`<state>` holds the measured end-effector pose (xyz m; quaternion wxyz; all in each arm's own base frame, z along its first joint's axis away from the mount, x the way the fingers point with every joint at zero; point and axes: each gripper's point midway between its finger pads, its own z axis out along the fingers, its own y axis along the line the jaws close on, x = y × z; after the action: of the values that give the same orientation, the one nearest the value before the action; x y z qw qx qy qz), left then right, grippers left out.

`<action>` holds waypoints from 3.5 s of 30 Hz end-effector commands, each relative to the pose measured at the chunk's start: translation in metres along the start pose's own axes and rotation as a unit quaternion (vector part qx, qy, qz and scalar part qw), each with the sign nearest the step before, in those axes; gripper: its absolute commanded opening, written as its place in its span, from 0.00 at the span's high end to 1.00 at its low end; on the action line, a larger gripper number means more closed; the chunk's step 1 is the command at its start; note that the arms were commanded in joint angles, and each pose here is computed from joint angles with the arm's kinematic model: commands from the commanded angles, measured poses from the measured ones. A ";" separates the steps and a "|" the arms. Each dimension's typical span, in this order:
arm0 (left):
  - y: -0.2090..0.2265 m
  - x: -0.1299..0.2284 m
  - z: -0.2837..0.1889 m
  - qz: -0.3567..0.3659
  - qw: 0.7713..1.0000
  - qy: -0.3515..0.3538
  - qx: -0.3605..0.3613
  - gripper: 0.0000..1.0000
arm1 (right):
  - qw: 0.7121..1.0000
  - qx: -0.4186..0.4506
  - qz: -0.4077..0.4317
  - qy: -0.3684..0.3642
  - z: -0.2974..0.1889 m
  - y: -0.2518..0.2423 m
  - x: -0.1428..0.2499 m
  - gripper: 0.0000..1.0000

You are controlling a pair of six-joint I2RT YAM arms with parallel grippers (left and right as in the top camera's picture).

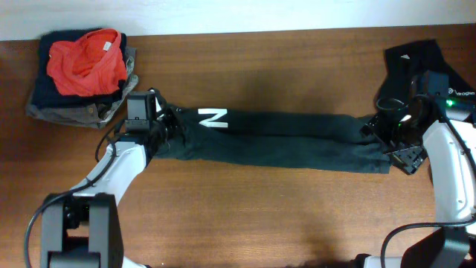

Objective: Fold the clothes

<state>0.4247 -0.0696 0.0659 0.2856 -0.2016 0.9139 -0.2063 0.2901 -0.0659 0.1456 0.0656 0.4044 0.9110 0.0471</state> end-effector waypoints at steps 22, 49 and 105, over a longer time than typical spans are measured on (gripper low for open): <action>-0.030 -0.023 -0.058 0.083 0.996 -0.029 0.013 0.07 | 1.000 0.002 -0.001 0.009 0.000 -0.001 0.006 0.01; -0.009 0.067 0.008 0.049 0.990 0.127 -0.040 0.26 | 1.000 0.006 -0.003 0.016 0.000 -0.003 0.009 0.01; -0.096 0.031 0.011 -0.042 0.989 0.061 0.129 0.99 | 1.000 0.006 -0.003 0.015 0.006 -0.001 0.005 0.01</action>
<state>0.4308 -0.1671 0.0923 0.2475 -0.1825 0.8870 -0.3446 0.2878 -0.0653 0.1427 0.0557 0.4036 0.9121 0.0455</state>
